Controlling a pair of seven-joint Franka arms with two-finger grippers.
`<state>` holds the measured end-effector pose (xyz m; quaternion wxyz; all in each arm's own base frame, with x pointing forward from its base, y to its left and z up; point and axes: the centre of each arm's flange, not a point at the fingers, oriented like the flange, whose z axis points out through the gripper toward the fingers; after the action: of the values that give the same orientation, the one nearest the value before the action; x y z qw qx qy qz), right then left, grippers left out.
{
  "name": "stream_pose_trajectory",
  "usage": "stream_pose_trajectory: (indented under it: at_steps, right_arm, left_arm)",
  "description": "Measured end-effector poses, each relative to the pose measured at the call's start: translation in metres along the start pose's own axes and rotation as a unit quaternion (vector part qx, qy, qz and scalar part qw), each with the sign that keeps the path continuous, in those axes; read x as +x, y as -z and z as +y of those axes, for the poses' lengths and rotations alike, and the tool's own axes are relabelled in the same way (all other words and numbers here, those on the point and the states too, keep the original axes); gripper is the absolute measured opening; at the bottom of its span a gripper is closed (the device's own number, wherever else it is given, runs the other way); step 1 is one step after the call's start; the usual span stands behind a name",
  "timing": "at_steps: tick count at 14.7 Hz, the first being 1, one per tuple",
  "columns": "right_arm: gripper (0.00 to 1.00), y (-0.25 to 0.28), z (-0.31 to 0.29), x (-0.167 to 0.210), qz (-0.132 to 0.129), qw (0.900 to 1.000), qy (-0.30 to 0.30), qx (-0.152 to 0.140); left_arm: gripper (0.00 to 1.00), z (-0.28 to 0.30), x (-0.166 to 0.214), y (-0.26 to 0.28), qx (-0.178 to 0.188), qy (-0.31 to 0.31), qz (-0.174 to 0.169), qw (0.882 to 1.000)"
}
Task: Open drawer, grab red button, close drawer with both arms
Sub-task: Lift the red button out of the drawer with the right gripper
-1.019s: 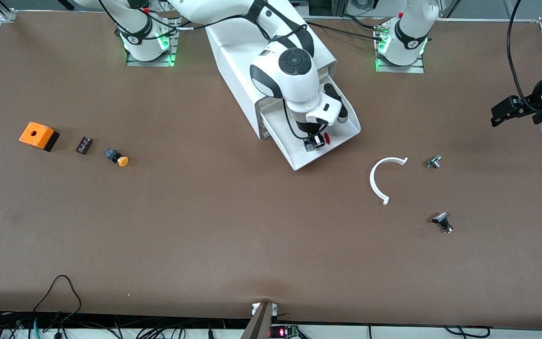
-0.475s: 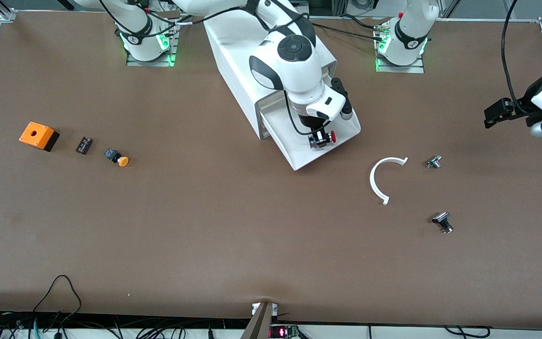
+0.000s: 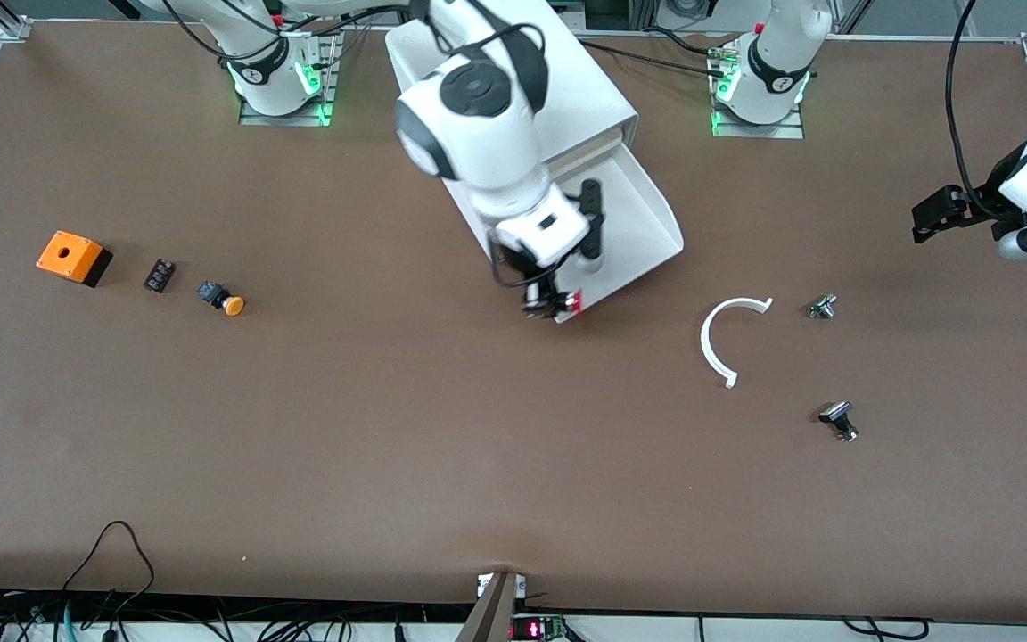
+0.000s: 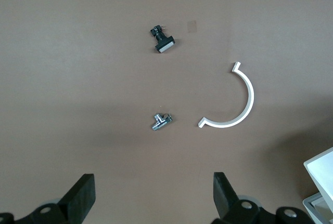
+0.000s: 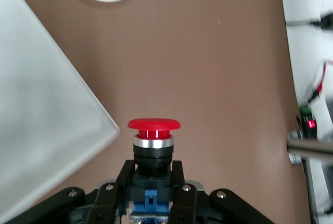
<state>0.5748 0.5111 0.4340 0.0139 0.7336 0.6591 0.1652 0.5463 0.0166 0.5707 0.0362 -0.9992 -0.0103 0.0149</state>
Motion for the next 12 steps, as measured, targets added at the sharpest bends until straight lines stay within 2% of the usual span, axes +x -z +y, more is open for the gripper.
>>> stream_pose_trajectory:
  at_steps: [3,6,9,12]
  right_arm:
    - [0.33,-0.021,0.038,-0.056,-0.029,0.997,-0.074,0.004]
    - [0.33,-0.055,0.04,-0.095,-0.069,0.988,-0.135,0.021]
    - [0.33,-0.086,0.041,-0.141,-0.113,0.976,-0.184,0.032]
    - [0.33,-0.108,0.046,-0.205,-0.151,0.961,-0.225,0.052]
  left_arm:
    - [1.0,0.0,0.0,0.0,0.0,0.0,-0.001,1.0]
    - [1.0,0.006,-0.001,-0.001,0.0,-0.006,-0.004,1.0]
    - [1.0,0.024,-0.001,0.0,0.002,-0.022,-0.003,1.0]
    - [1.0,0.034,0.002,-0.006,0.002,-0.031,-0.01,0.999]
